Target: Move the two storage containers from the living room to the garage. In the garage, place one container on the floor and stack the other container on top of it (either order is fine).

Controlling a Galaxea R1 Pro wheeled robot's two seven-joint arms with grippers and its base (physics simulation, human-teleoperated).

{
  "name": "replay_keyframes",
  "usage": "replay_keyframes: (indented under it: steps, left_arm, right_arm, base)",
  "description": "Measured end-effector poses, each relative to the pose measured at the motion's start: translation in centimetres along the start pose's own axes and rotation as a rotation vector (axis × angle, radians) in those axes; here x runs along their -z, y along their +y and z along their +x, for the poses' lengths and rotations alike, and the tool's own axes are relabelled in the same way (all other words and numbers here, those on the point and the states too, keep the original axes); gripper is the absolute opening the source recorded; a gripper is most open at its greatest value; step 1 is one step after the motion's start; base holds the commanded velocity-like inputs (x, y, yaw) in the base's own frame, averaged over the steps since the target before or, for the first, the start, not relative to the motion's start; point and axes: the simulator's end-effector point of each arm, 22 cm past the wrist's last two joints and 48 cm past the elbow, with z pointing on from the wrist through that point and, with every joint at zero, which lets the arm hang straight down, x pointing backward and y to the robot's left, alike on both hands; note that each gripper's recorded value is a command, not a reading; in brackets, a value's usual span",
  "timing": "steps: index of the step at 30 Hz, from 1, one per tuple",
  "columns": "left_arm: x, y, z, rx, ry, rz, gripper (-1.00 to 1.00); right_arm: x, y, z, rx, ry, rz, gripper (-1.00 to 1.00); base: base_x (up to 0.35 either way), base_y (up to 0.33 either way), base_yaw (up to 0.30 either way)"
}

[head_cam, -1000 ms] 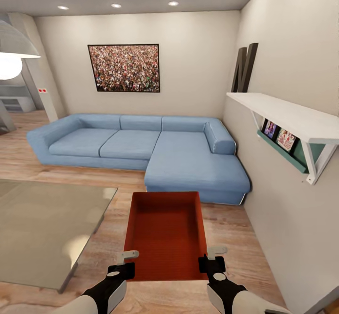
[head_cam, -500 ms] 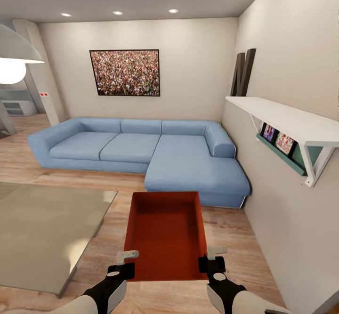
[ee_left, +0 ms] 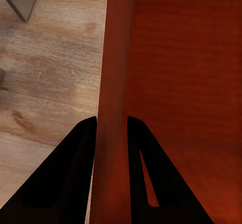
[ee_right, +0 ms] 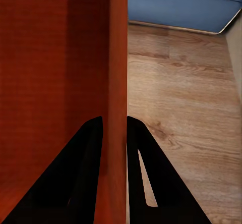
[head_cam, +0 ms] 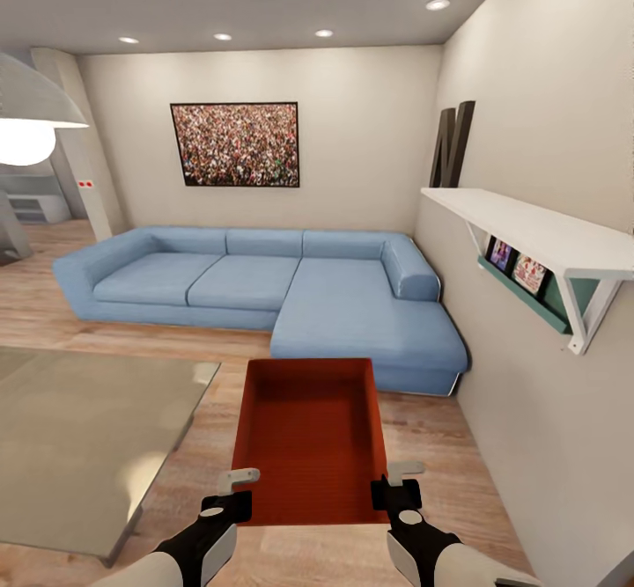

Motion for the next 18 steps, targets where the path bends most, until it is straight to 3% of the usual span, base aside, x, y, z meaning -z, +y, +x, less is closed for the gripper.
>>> replay_keyframes:
  steps: [18]
  left_arm:
    - [0.7,0.0,-1.4,0.003,-0.028,0.003,-1.0]
  right_arm:
    - [0.5,-0.1,-1.5,-0.002,-0.029,0.002,-1.0]
  base:
    - [0.0,0.0,0.0]
